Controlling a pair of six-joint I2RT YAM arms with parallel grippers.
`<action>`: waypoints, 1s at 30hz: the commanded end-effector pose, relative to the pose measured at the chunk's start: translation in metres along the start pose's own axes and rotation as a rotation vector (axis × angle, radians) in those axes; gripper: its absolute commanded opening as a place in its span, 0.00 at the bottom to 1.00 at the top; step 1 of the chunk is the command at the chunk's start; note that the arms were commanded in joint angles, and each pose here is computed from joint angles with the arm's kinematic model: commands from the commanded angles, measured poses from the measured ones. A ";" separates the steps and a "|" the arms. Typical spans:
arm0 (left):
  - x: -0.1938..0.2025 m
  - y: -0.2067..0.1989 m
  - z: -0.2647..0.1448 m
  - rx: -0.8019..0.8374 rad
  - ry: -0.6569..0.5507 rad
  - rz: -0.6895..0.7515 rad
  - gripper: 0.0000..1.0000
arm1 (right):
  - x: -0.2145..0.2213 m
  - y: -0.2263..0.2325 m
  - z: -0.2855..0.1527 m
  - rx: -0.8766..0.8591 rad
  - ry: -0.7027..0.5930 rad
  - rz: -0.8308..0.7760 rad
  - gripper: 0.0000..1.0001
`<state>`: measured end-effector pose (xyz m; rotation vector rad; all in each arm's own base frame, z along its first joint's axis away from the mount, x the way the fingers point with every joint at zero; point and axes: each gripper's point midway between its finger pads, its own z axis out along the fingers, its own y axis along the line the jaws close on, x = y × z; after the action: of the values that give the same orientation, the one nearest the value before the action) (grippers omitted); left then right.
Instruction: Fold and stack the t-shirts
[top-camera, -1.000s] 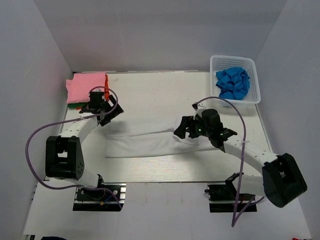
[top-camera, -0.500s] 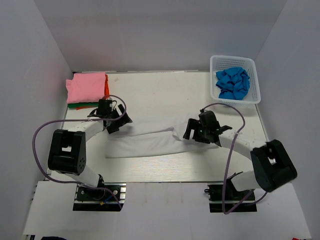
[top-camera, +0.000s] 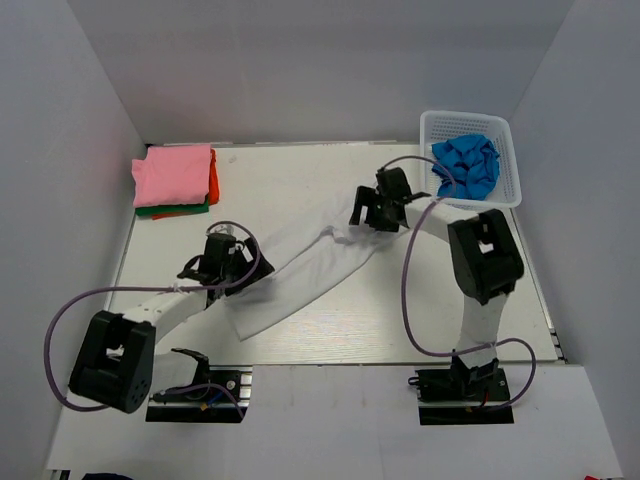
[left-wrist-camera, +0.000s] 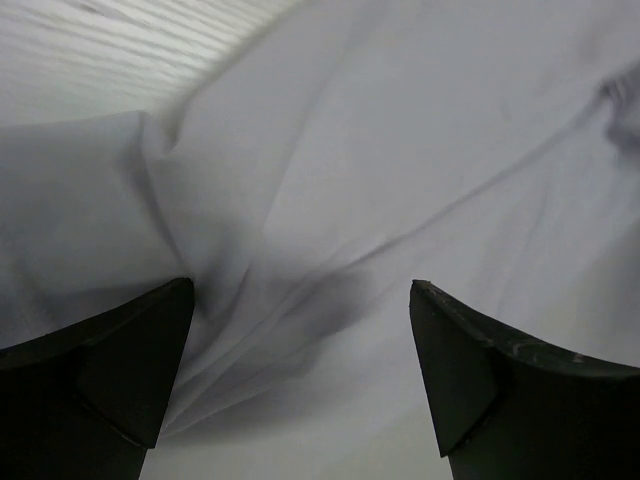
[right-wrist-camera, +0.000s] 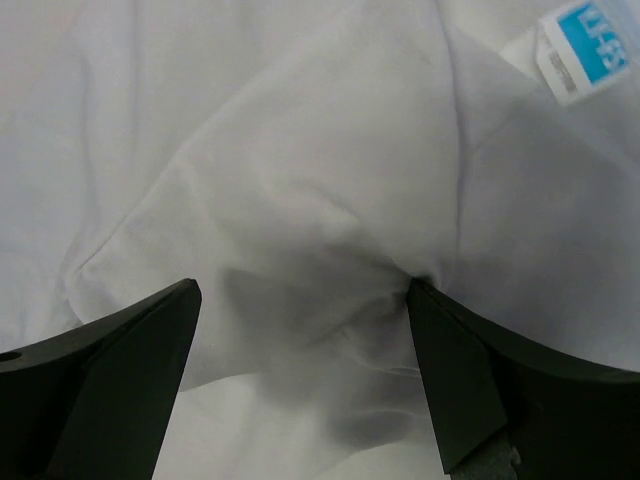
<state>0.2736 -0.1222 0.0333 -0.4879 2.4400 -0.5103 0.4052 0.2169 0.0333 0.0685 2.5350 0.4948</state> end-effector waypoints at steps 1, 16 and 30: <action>0.083 0.003 -0.010 0.056 0.256 -0.083 1.00 | 0.024 -0.031 0.026 0.144 0.165 -0.109 0.90; 0.187 -0.055 -0.020 0.100 0.523 0.227 1.00 | -0.049 0.003 0.112 0.104 0.120 -0.280 0.90; 0.109 -0.117 -0.062 0.056 0.090 0.382 1.00 | -0.114 0.054 0.024 0.093 -0.089 -0.410 0.90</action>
<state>0.1492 -0.2830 0.0530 0.1356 2.6418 -0.6420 0.5229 0.2650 0.0380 -0.3637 2.4587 0.2593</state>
